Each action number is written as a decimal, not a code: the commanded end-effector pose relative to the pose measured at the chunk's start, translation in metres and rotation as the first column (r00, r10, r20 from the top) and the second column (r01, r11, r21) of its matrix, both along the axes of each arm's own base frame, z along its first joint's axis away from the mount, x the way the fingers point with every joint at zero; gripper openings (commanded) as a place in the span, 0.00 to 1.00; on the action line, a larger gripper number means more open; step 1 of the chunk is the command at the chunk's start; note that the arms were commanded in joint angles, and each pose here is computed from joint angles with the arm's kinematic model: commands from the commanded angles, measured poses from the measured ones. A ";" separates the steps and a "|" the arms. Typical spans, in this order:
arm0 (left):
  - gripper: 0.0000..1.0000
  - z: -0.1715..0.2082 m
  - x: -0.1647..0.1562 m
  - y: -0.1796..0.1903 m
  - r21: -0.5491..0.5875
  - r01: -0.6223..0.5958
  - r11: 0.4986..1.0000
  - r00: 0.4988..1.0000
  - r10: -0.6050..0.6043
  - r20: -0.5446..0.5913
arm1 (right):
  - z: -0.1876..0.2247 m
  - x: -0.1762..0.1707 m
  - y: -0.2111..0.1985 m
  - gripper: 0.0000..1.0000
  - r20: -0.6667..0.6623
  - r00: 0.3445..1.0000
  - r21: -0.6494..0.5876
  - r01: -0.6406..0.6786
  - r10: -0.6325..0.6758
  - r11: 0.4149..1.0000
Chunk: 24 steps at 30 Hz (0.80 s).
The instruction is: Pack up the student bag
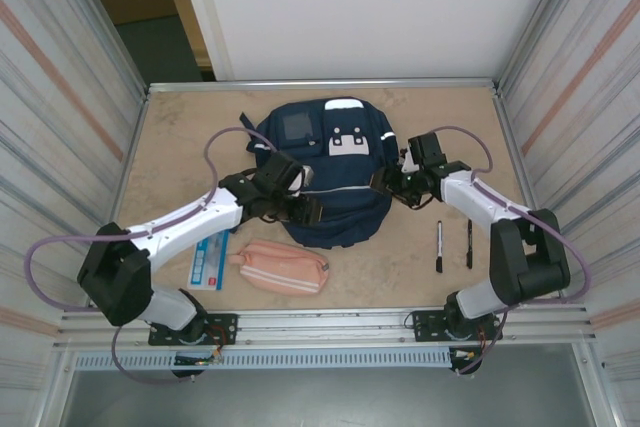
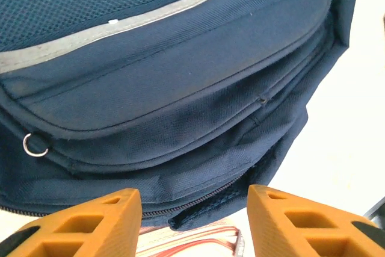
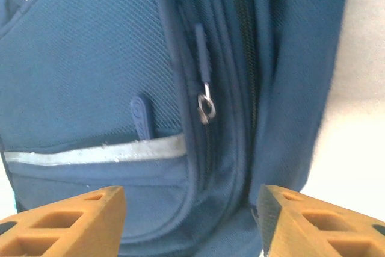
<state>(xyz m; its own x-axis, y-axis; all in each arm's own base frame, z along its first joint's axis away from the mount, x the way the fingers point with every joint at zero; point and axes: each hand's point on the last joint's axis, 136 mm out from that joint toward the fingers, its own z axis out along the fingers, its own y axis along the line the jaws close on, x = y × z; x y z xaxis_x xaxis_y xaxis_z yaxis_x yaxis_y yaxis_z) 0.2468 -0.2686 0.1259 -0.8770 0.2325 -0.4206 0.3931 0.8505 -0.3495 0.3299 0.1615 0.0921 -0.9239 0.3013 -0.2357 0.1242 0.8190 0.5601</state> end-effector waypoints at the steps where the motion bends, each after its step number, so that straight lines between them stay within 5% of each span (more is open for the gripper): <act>1: 0.50 0.011 0.015 -0.006 0.042 0.096 0.994 0.987 -0.101 0.124 | 0.009 0.013 0.020 0.46 0.024 0.998 0.068 -0.064 0.063 0.996; 10: 0.52 0.022 0.022 -0.032 0.094 0.392 0.915 0.849 -0.399 0.347 | -0.004 0.013 0.032 0.56 -0.021 0.997 0.110 -0.070 0.073 0.991; 12: 0.52 0.028 0.022 -0.035 0.119 0.450 0.885 0.791 -0.457 0.407 | 0.003 0.013 0.032 0.45 -0.018 0.998 0.140 -0.061 0.064 0.988; 14: 0.53 0.031 0.017 -0.038 0.166 0.531 0.831 0.694 -0.539 0.477 | 0.015 0.014 0.033 0.28 -0.028 0.998 0.217 -0.043 0.050 0.975; 19: 0.59 0.048 0.014 -0.035 0.343 0.601 0.722 0.438 -0.656 0.614 | 0.052 0.018 0.037 0.03 -0.042 0.999 0.384 0.010 0.006 0.923; 22: 0.60 0.050 0.023 -0.033 0.477 0.575 0.664 0.265 -0.703 0.660 | 0.072 0.020 0.042 0.00 -0.041 0.999 0.435 0.009 0.010 0.901; 24: 0.62 0.053 0.037 -0.028 0.526 0.527 0.668 0.249 -0.713 0.656 | 0.082 0.023 0.045 0.00 -0.045 0.999 0.470 0.026 -0.006 0.882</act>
